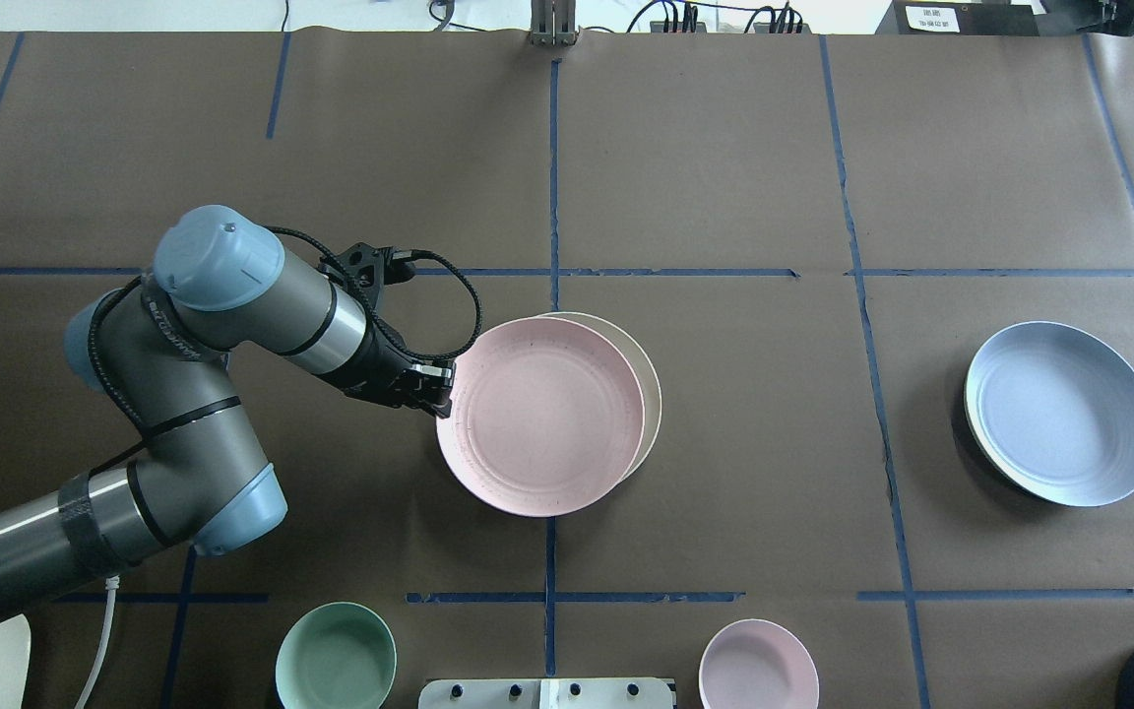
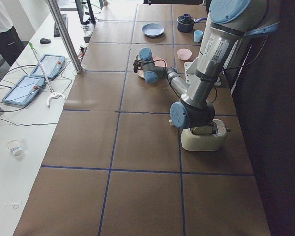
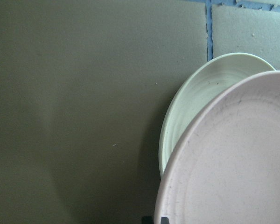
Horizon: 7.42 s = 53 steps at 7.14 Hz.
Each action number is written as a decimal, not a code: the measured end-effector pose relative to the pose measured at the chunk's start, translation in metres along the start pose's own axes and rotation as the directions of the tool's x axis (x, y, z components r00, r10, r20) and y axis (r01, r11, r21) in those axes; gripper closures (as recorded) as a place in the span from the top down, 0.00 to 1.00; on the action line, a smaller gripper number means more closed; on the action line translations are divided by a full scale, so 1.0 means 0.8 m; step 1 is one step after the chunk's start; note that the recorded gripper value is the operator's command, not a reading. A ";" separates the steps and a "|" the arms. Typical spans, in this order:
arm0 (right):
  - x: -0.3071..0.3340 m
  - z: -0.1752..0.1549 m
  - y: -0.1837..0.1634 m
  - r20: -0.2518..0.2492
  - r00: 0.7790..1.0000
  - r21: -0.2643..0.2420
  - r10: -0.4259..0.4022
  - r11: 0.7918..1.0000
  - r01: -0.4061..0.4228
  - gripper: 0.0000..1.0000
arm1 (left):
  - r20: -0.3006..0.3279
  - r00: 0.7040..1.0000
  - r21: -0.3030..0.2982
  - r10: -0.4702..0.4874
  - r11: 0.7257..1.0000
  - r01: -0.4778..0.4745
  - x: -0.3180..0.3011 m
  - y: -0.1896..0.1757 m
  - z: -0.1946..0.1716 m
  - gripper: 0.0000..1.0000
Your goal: Stack three plates with pink and blue
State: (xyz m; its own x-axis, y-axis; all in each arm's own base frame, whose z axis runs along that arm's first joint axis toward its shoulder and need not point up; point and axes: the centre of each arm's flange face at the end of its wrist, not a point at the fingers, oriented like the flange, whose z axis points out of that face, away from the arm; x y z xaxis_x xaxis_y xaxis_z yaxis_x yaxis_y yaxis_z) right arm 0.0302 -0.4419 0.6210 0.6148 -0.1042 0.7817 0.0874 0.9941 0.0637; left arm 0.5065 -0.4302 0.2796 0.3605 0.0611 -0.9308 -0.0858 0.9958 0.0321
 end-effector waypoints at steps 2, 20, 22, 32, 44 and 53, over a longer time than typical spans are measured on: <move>-0.001 0.000 0.000 0.001 1.000 0.000 -0.001 1.000 0.001 1.00 | 0.009 1.000 0.008 -0.007 1.000 0.007 0.018 -0.008 0.021 0.21; -0.049 0.215 0.027 0.046 0.991 0.067 0.123 0.990 -0.126 0.00 | -0.040 0.999 0.156 -0.021 0.987 0.027 -0.023 -0.018 -0.109 1.00; -0.110 0.184 0.006 0.114 0.983 0.098 0.143 0.983 -0.154 0.00 | -0.056 0.998 0.164 -0.009 0.986 0.018 -0.016 -0.012 -0.122 1.00; -0.691 0.265 -0.013 0.377 0.834 0.017 0.403 0.897 -0.441 0.90 | -0.081 0.997 0.185 0.000 0.983 0.015 -0.026 -0.003 -0.167 1.00; -0.104 0.068 -0.046 0.086 0.973 0.201 0.213 0.953 -0.226 1.00 | 0.354 0.919 0.230 0.173 0.937 -0.265 -0.365 -0.067 -0.440 1.00; 0.027 0.009 -0.029 -0.092 0.996 0.054 -0.009 0.998 0.014 1.00 | 0.354 0.925 -0.062 0.141 0.990 -0.128 -0.626 0.019 -0.492 1.00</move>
State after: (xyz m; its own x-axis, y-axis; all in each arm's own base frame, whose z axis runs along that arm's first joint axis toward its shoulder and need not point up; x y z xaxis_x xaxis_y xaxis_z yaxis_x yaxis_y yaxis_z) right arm 0.0359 -0.4671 0.6412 0.6838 -0.1157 0.7204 0.0538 0.9927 0.1084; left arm -0.0412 -0.4725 0.6030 0.6496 0.2215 -0.7273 -0.1889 0.9736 0.1278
